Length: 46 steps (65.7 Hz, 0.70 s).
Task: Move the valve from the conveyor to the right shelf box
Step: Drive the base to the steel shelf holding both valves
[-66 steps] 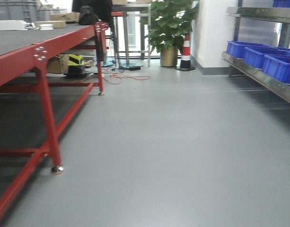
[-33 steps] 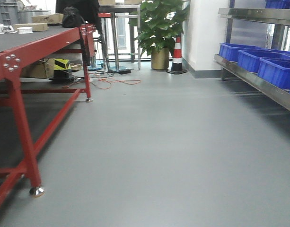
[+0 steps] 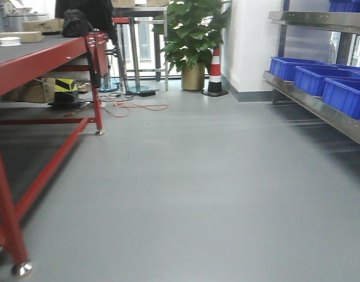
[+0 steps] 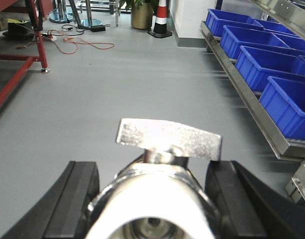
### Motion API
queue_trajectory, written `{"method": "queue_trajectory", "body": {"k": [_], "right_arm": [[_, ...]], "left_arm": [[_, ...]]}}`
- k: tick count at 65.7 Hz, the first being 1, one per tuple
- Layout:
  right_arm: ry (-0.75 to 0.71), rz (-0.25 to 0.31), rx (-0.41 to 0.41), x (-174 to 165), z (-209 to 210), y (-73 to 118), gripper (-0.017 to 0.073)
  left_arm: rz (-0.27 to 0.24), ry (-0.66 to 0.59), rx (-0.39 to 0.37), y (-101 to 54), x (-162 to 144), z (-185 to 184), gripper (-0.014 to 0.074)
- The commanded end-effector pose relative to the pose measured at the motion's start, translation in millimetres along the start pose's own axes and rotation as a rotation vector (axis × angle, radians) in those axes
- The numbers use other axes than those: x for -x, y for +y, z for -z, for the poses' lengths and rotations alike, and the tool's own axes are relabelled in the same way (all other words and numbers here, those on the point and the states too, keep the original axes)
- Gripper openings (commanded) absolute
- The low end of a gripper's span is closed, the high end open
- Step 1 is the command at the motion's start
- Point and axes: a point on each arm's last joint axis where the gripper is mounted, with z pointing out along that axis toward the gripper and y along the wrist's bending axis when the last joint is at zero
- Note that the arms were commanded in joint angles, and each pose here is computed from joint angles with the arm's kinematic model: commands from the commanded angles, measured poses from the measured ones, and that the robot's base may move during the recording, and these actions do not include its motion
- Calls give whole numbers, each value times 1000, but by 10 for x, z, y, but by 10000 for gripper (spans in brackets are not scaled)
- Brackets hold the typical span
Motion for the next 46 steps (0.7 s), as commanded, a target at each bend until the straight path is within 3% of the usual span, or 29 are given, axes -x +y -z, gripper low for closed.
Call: {"method": "queue_trajectory", "body": {"k": [1,46], "right_arm": [[-114,6,-20,132,61,-13,-151],[-114,6,-20,132,61,-13,-151]], "left_arm": [[8,-65,1,2,70,34,-111],[8,-65,1,2,70,34,-111]]}}
